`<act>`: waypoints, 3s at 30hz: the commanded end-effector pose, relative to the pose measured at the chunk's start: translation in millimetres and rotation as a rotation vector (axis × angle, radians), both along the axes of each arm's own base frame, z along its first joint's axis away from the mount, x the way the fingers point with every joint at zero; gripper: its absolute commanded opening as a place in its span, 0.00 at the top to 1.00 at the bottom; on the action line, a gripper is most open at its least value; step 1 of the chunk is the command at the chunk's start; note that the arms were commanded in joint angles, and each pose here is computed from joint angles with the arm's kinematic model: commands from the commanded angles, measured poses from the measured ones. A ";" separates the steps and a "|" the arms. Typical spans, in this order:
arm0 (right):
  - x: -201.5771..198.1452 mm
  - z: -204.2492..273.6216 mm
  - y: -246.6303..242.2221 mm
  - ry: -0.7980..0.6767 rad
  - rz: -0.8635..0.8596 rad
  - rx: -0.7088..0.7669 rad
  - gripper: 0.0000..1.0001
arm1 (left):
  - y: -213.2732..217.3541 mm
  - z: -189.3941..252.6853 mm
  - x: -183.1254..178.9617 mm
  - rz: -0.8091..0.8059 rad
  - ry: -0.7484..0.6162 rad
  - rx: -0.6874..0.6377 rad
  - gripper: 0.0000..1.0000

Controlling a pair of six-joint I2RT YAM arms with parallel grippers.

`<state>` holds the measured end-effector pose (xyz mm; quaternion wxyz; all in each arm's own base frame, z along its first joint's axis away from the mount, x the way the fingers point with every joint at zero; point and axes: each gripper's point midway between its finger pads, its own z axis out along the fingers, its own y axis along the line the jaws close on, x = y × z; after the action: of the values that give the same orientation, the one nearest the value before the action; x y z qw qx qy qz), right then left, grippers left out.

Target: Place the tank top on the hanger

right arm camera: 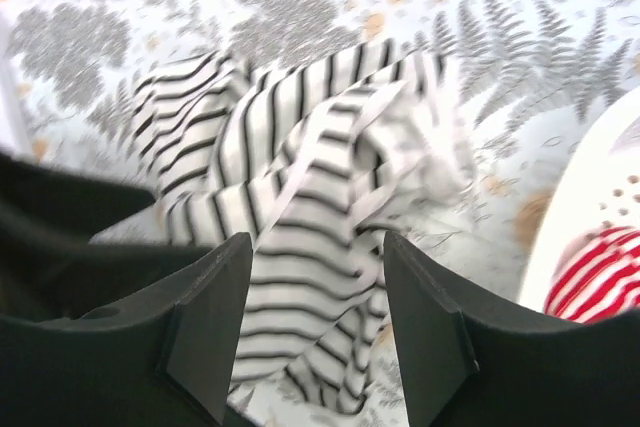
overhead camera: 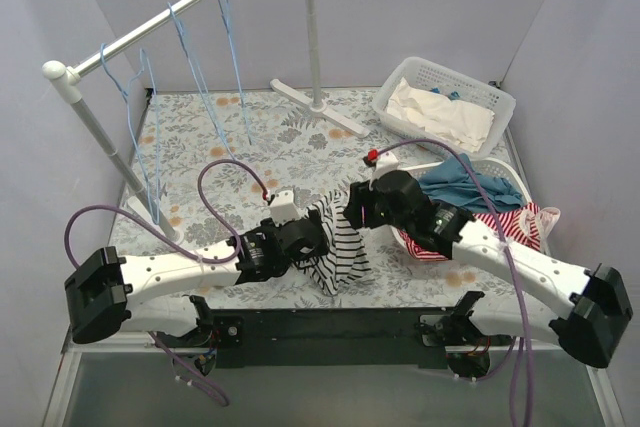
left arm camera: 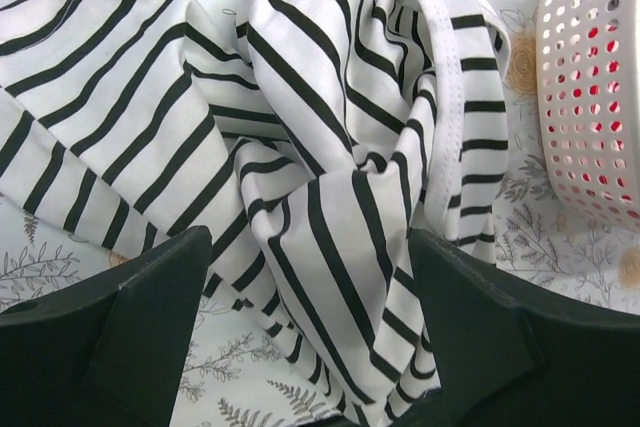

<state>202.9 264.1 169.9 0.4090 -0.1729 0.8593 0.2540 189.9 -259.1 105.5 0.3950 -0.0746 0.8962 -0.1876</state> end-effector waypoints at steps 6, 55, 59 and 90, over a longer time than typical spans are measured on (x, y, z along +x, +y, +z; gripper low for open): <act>73.4 -14.4 28.0 0.051 0.016 -0.113 0.33 | -10.7 -11.0 15.3 -0.010 0.005 -0.020 0.55; -63.6 -38.8 5.1 0.075 0.233 0.055 0.41 | 22.4 56.6 -18.3 -0.079 0.030 -0.095 0.47; -43.4 -13.8 -15.0 0.003 0.088 0.032 0.36 | -5.9 59.2 -22.4 -0.198 0.039 -0.128 0.51; 80.1 -13.1 12.3 0.034 -0.024 -0.066 0.32 | 18.6 35.8 -42.1 -0.020 0.119 -0.060 1.00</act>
<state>248.1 260.6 128.8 0.3515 -0.1793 0.8975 0.1969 142.1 -292.9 106.2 0.2892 -0.0222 0.9261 -0.2413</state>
